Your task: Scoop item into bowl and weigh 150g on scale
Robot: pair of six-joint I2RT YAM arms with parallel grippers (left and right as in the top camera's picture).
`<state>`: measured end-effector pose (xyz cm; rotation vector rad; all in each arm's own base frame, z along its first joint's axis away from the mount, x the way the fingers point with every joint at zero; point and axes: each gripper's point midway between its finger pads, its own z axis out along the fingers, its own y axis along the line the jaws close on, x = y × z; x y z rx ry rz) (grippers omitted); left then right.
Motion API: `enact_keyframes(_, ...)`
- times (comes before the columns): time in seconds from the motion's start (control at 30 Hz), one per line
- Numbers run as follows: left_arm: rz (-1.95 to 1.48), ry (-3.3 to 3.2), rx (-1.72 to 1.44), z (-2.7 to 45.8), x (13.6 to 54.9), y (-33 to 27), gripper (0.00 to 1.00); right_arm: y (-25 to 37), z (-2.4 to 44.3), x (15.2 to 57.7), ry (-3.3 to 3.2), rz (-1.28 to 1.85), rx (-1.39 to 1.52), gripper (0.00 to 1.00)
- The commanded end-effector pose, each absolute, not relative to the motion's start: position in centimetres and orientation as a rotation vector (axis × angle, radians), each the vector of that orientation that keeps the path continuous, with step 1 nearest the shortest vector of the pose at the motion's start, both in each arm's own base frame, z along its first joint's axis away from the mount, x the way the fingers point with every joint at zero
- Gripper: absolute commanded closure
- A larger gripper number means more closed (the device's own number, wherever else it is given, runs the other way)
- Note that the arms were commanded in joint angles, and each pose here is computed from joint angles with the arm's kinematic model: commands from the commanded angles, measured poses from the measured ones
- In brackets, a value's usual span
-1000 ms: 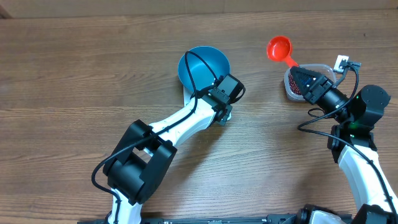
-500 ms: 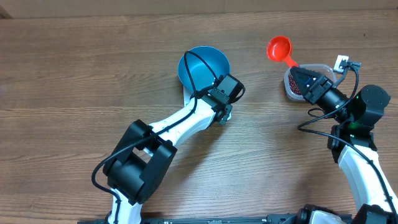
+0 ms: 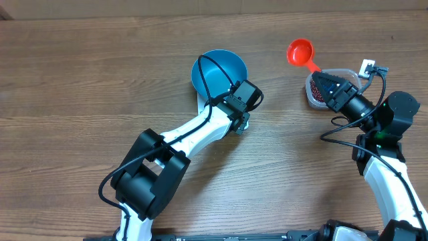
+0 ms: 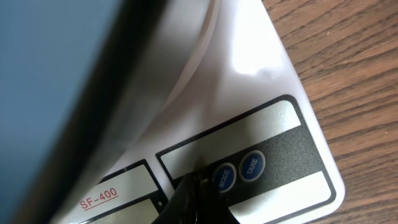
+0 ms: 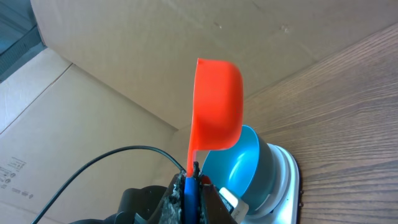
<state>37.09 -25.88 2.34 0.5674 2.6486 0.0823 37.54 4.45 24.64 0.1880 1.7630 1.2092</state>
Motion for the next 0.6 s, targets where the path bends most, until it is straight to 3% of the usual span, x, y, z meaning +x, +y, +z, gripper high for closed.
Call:
enact_keyframes(0.0, 0.127, 2.671, 0.538, 1.31, 37.12, -24.83, 0.96, 4.17, 25.6, 37.64, 1.744, 1.19, 0.166, 0.96)
enact_keyframes(0.57, 0.145, 2.683, 0.531, 1.21, 36.9, -24.49, 0.96, 4.17, 25.6, 37.64, 1.744, 1.19, 0.166, 0.96)
